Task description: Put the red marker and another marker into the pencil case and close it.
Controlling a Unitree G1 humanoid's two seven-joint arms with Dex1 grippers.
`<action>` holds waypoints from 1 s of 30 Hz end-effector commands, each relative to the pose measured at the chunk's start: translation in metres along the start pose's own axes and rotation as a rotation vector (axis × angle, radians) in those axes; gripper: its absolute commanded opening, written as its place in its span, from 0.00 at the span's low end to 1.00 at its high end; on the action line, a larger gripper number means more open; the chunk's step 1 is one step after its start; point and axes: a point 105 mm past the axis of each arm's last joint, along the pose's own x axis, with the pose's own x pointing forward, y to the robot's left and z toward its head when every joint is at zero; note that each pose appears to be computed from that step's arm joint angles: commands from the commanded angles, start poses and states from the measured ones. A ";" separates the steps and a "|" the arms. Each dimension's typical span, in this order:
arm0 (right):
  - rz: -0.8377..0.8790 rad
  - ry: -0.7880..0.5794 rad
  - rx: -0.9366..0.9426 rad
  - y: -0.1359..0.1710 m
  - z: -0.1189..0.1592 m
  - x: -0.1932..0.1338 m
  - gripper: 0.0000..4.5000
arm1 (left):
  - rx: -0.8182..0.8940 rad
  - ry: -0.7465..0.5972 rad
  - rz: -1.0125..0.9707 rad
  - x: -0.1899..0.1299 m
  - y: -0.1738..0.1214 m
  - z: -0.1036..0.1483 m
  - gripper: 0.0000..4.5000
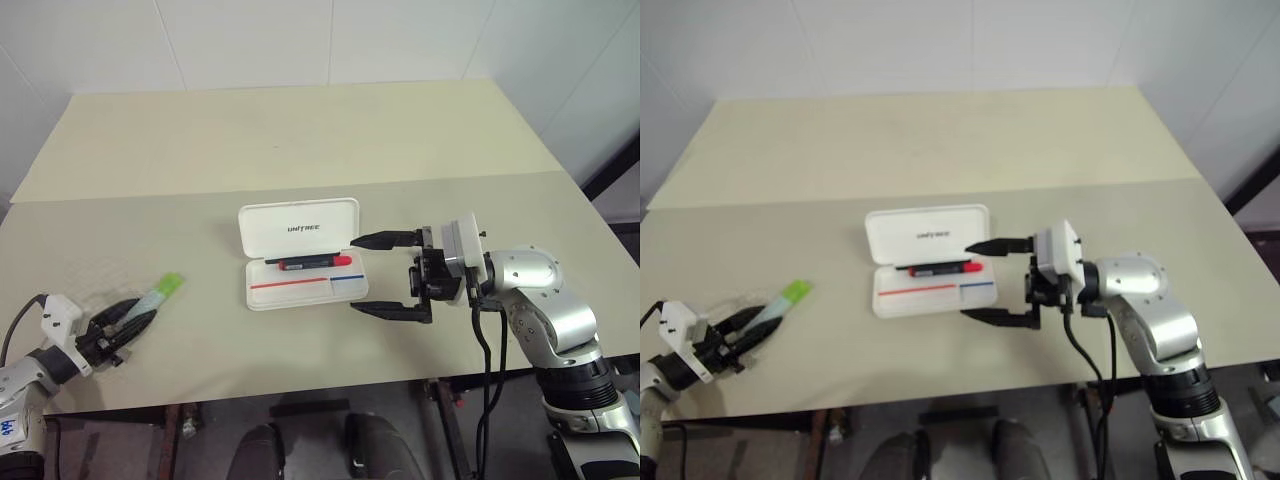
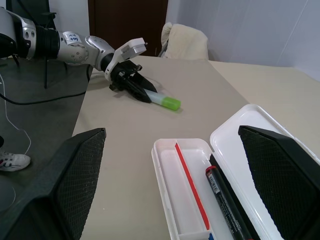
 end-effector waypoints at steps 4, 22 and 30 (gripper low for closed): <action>-0.018 0.003 -0.067 -0.004 0.011 -0.005 1.00 | 0.005 -0.007 -0.034 0.007 -0.008 0.000 0.23; -0.061 0.030 -0.070 -0.009 -0.001 -0.009 1.00 | 0.188 -0.220 -0.326 0.051 -0.052 0.091 0.23; -0.107 0.039 -0.074 -0.008 -0.002 -0.015 1.00 | 0.282 -0.162 -0.579 0.066 -0.082 0.109 0.23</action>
